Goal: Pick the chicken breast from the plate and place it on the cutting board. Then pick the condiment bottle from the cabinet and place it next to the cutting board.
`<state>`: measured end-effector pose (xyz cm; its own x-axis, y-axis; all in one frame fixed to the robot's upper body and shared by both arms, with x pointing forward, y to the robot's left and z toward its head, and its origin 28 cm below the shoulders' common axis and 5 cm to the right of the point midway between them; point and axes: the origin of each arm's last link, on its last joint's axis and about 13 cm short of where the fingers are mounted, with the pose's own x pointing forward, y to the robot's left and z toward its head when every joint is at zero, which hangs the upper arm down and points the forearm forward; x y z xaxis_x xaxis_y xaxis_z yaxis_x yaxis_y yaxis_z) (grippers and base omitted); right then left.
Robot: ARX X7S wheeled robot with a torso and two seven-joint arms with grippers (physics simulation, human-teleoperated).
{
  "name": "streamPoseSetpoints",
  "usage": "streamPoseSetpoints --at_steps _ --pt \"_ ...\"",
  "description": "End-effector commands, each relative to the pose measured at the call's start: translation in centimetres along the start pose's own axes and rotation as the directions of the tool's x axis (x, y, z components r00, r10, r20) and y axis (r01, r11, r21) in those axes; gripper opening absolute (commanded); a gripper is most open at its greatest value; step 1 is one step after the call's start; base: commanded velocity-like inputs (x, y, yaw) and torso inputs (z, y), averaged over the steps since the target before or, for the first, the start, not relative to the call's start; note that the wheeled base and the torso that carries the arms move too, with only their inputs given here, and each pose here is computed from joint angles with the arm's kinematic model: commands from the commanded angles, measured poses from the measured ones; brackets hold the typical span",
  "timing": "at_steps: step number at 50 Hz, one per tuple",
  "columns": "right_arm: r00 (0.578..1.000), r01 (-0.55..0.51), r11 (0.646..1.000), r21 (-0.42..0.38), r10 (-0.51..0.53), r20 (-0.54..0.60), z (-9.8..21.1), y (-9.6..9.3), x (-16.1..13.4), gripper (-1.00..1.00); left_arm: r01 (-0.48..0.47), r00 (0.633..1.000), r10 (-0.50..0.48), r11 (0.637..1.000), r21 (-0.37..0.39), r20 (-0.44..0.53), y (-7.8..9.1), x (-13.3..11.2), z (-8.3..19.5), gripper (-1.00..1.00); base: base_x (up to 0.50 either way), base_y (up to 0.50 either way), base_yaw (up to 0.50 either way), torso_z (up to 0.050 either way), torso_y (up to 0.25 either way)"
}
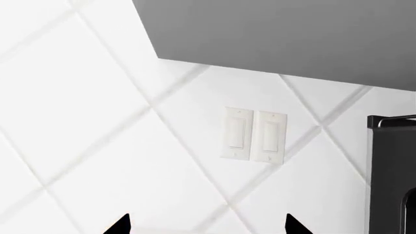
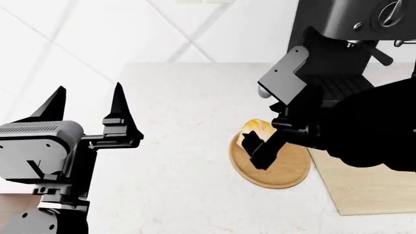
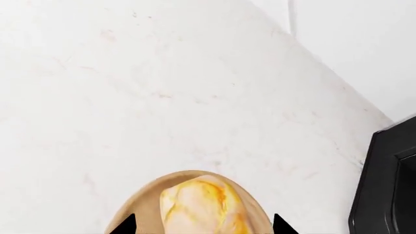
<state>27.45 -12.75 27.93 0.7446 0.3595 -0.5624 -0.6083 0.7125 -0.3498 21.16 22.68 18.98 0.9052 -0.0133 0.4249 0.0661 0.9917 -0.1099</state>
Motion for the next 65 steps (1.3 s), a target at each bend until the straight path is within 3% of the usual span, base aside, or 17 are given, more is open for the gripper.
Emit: streamPoseSetpoints --at_steps 1,51,52,65 --pt "1.0 -0.01 1.0 0.01 0.011 -0.016 -0.8 0.1 1.1 1.0 0.0 1.0 0.0 1.0 0.0 0.0 0.0 0.0 0.0 1.0 0.0 0.0 0.0 0.0 0.0" --pt "0.997 0.0 0.997 0.074 0.006 -0.081 -4.0 -0.4 3.7 1.0 0.0 1.0 0.0 1.0 0.003 -0.002 0.0 0.1 -0.1 1.0 0.0 0.0 0.0 0.0 0.0" --pt "0.997 0.0 0.997 0.073 0.006 -0.083 -4.0 -0.4 3.7 -1.0 0.0 1.0 0.0 1.0 0.003 -0.002 0.0 0.1 -0.1 1.0 0.0 0.0 0.0 0.0 0.0" --pt "0.996 -0.008 0.998 0.057 0.013 -0.083 -4.0 -0.3 3.9 -1.0 0.0 1.0 0.0 1.0 0.002 0.0 0.0 0.1 -0.1 1.0 0.0 0.0 0.0 0.0 0.0"
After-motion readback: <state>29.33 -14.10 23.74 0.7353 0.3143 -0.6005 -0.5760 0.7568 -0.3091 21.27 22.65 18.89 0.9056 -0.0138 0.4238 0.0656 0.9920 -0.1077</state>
